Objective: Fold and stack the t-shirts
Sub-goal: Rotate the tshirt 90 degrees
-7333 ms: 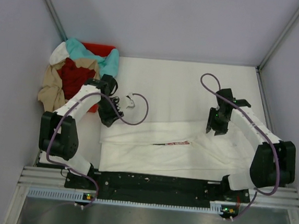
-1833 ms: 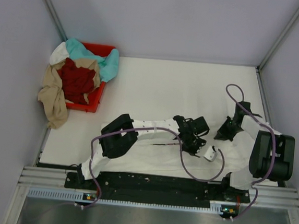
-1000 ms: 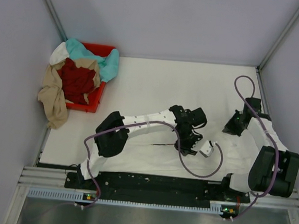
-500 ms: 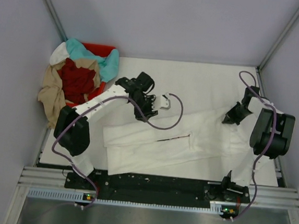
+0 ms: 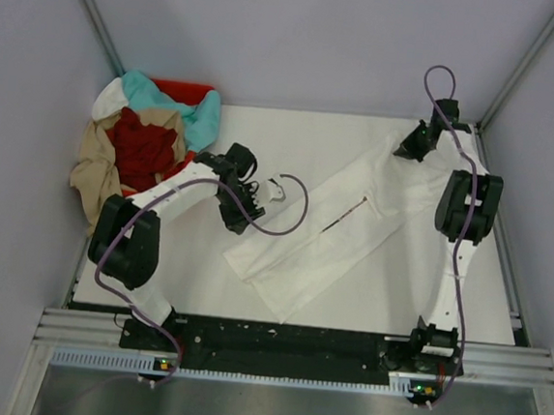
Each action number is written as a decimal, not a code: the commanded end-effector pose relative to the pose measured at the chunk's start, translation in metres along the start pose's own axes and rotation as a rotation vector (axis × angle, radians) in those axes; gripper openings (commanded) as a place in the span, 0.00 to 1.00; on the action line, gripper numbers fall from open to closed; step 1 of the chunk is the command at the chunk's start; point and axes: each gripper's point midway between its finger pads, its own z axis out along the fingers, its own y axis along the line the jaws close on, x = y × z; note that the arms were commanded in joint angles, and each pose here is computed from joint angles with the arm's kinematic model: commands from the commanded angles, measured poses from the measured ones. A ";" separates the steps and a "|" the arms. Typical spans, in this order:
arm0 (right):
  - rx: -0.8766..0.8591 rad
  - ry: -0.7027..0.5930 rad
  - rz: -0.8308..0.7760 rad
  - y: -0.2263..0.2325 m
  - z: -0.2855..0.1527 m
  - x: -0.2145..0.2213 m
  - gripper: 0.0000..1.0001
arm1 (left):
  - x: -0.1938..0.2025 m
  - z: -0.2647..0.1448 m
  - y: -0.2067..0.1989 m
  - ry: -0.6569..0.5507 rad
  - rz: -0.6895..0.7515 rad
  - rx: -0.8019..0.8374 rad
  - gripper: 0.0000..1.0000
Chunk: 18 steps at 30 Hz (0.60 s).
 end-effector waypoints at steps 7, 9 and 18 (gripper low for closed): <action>0.171 -0.062 -0.019 -0.072 -0.091 0.011 0.00 | 0.001 0.034 0.017 0.011 -0.016 -0.031 0.39; 0.195 -0.012 0.000 -0.095 -0.083 0.025 0.00 | 0.005 0.041 0.007 0.007 -0.003 0.009 0.39; 0.174 0.068 0.035 -0.106 -0.031 0.025 0.00 | 0.045 0.064 -0.068 0.101 0.084 0.196 0.39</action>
